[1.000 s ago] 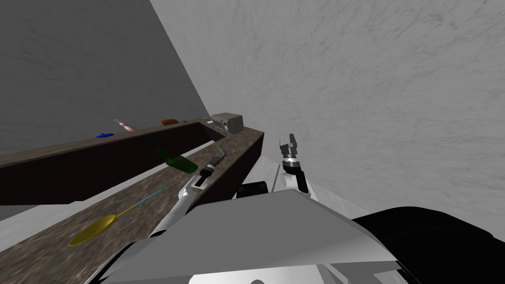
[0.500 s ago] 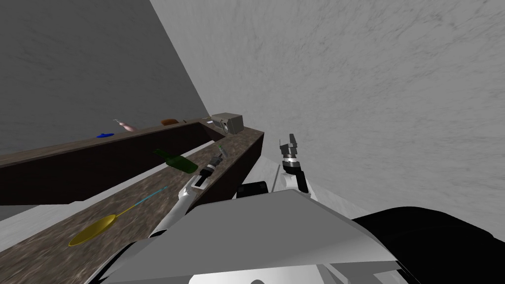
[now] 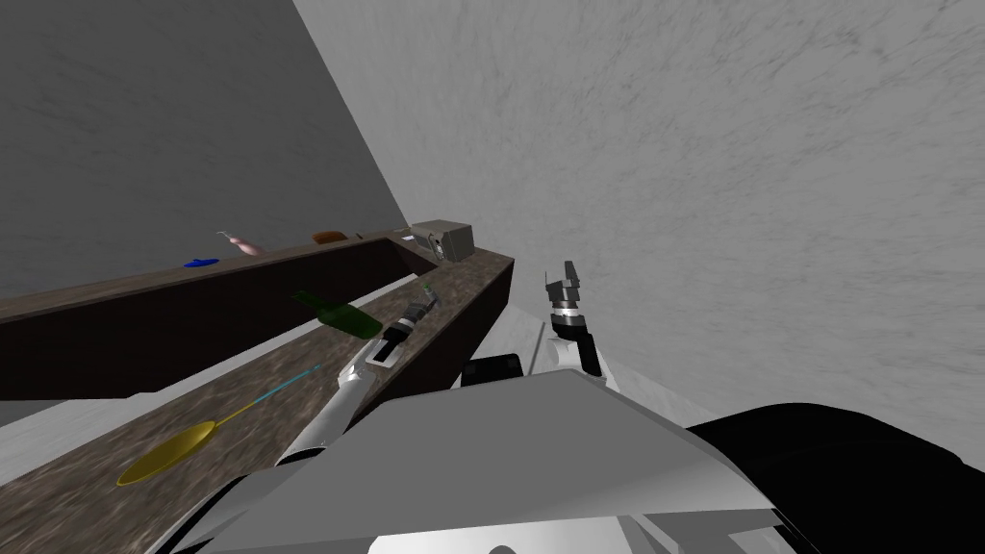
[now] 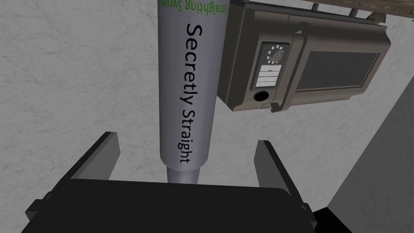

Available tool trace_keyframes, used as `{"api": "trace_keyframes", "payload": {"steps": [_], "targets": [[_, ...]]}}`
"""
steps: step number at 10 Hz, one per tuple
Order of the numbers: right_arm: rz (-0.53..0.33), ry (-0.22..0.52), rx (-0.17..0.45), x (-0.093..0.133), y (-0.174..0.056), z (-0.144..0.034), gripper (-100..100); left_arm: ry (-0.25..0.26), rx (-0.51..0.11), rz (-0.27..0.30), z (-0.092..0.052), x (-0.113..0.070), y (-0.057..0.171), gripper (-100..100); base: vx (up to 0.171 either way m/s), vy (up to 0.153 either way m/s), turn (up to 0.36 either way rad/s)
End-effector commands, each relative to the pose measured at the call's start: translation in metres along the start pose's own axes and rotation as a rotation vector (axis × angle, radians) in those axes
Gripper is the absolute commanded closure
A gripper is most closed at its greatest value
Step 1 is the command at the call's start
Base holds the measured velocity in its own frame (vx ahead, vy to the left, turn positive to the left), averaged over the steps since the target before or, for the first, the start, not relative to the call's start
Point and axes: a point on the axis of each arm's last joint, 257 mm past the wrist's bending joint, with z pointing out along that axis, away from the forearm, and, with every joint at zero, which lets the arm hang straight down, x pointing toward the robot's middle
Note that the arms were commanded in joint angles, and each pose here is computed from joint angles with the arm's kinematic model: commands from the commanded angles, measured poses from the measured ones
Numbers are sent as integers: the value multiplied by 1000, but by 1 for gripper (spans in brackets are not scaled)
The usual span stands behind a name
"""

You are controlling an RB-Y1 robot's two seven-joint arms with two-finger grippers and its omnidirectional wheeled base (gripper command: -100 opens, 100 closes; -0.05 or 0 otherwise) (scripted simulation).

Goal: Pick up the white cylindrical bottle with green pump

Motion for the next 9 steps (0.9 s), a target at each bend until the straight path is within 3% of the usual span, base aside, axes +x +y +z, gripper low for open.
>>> {"api": "trace_keyframes", "payload": {"steps": [1, 2, 3, 4, 8, 9], "targets": [[0, 0, 0, 0, 0, 0, 0, 0, 0, 0, 0, 0, 0, -100, 0, -35, 6], [0, 0, 0, 0, 0, 0, 0, 1, -1, 2, 0, -1, 1, 0, 1, -7, 0], [0, 0, 0, 0, 0, 0, 0, 1, -1, 2, 0, -1, 1, -100, 0, 0, 0], [0, 0, 0, 0, 0, 0, 0, 1, -1, 2, 0, -1, 1, 100, 0, 0, 0], [0, 0, 0, 0, 0, 0, 0, 2, -3, 2, -1, 0, 2, 100, 0, 1, 5], [0, 0, 0, 0, 0, 0, 0, 2, -3, 2, -1, 0, 2, 0, 0, 0, 0]]}}
